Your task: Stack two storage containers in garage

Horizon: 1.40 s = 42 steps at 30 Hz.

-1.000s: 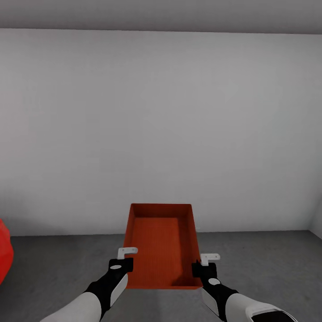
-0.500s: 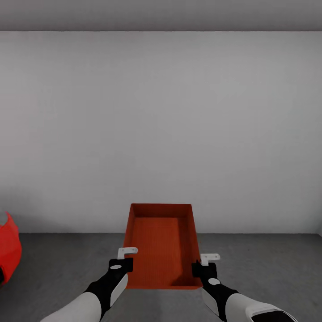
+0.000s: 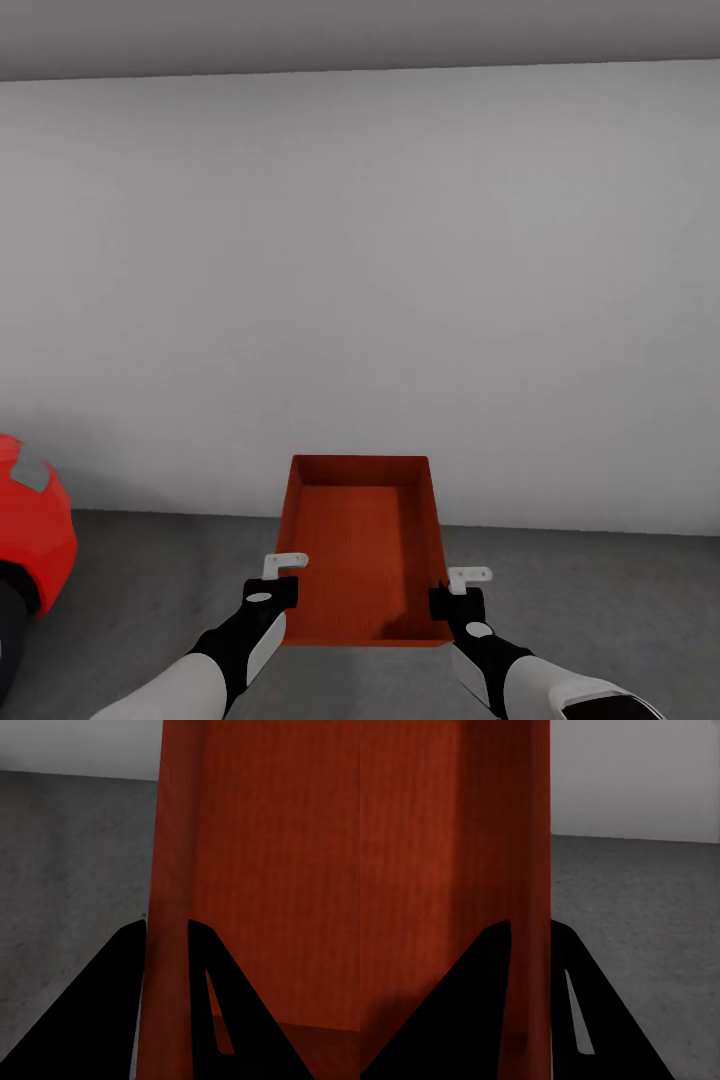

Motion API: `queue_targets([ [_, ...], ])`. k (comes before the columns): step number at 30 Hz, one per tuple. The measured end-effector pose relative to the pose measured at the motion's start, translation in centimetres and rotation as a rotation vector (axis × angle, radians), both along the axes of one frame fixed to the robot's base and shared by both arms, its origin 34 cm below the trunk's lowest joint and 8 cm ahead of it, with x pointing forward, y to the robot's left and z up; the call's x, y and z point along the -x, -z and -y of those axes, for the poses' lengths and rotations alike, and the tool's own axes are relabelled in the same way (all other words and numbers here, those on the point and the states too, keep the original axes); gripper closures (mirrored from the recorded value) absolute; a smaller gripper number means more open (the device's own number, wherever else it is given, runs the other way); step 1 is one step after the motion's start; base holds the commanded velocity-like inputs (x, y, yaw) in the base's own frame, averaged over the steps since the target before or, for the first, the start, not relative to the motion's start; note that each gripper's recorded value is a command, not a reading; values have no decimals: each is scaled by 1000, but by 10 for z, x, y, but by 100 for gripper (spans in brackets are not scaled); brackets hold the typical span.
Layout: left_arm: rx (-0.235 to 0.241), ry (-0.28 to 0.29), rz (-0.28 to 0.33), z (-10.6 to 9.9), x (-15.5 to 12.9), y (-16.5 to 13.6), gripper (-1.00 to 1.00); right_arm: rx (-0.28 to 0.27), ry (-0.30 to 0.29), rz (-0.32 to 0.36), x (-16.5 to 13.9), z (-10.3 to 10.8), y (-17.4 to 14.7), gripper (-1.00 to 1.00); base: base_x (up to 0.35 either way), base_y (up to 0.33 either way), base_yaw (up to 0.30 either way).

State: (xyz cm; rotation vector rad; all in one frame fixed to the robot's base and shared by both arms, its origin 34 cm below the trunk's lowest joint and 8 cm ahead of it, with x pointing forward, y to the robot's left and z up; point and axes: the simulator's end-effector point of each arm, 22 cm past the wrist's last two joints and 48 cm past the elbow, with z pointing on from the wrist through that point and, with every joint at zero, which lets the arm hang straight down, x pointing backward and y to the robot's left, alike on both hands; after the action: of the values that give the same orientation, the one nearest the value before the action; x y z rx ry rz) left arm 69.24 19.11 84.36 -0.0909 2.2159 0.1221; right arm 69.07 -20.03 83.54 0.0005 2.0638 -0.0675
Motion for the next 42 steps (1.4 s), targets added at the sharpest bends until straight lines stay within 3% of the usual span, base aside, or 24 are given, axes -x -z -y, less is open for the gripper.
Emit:
queue_targets([
  [22, 0, 1, 0, 0, 0, 0, 100, 0, 0, 0, 0, 0, 0, 100, 194, 0, 0],
  [42, 0, 0, -15, 0, 2, 8, 100, 0, 0, -15, 2, 0, 8, 100, 9, 0, 0],
])
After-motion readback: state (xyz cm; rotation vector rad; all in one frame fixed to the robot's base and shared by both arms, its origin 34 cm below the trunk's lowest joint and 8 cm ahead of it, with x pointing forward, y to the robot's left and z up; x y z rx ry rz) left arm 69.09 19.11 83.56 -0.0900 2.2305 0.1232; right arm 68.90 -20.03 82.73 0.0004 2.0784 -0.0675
